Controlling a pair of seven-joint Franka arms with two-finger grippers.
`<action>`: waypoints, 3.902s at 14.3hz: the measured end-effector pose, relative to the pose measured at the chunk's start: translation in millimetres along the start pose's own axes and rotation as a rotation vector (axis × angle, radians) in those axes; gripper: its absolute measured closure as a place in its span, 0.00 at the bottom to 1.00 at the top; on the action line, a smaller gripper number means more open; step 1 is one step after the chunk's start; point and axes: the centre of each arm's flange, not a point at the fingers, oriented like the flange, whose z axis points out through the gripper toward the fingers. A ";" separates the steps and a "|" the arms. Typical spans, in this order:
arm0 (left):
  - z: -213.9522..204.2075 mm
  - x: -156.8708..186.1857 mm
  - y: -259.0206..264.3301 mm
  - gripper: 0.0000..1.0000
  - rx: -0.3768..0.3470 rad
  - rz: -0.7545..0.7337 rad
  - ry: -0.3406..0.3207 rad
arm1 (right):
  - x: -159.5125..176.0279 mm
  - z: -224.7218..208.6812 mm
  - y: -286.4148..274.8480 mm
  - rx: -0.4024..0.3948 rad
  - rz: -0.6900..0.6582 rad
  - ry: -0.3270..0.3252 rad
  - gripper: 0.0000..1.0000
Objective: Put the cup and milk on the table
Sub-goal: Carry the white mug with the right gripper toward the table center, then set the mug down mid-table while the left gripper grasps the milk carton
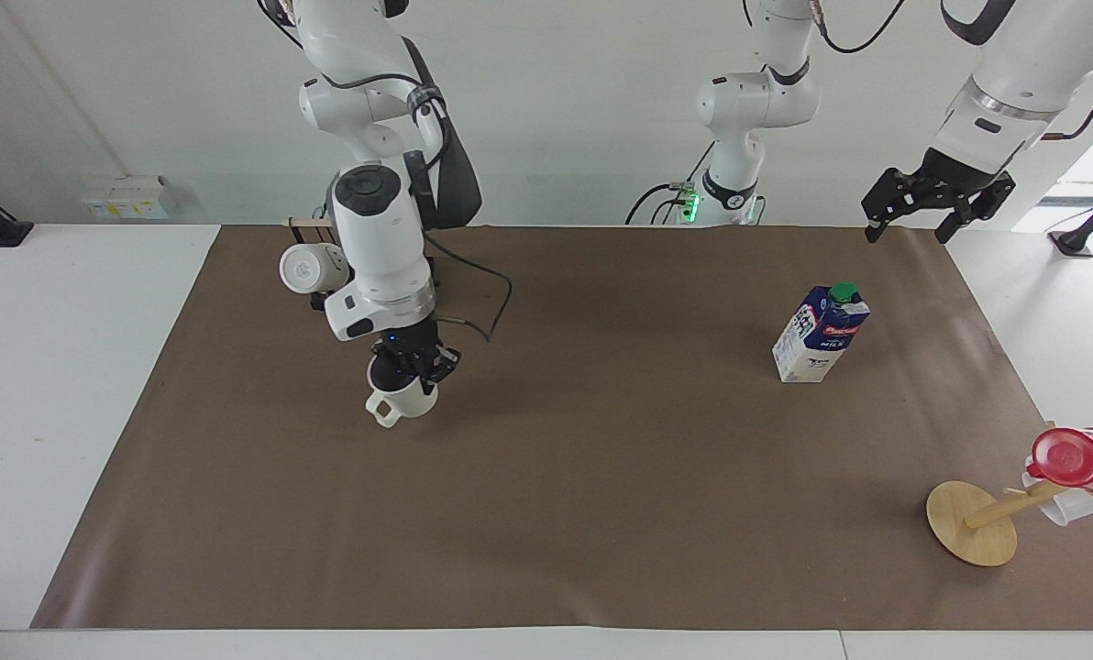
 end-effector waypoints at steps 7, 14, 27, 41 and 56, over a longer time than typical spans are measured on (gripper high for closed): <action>1.8 -0.2 0.2 0.00 0.000 0.000 -0.003 | -67.4 4.1 -56.6 -0.007 0.076 -0.005 0.95; 18.7 -0.7 1.1 0.00 0.001 0.001 -0.001 | -109.3 54.8 -89.2 -0.068 0.113 0.026 0.95; 119.4 -10.6 3.1 0.00 0.007 0.004 0.059 | -115.5 78.7 -92.5 -0.068 0.106 0.032 0.95; 169.4 -19.6 2.7 0.00 0.007 0.020 0.041 | -111.3 70.3 -93.9 -0.052 0.088 0.048 0.20; 202.0 -28.7 -6.7 0.00 0.009 0.051 0.051 | -42.6 -119.1 22.6 -0.072 -0.248 0.005 0.00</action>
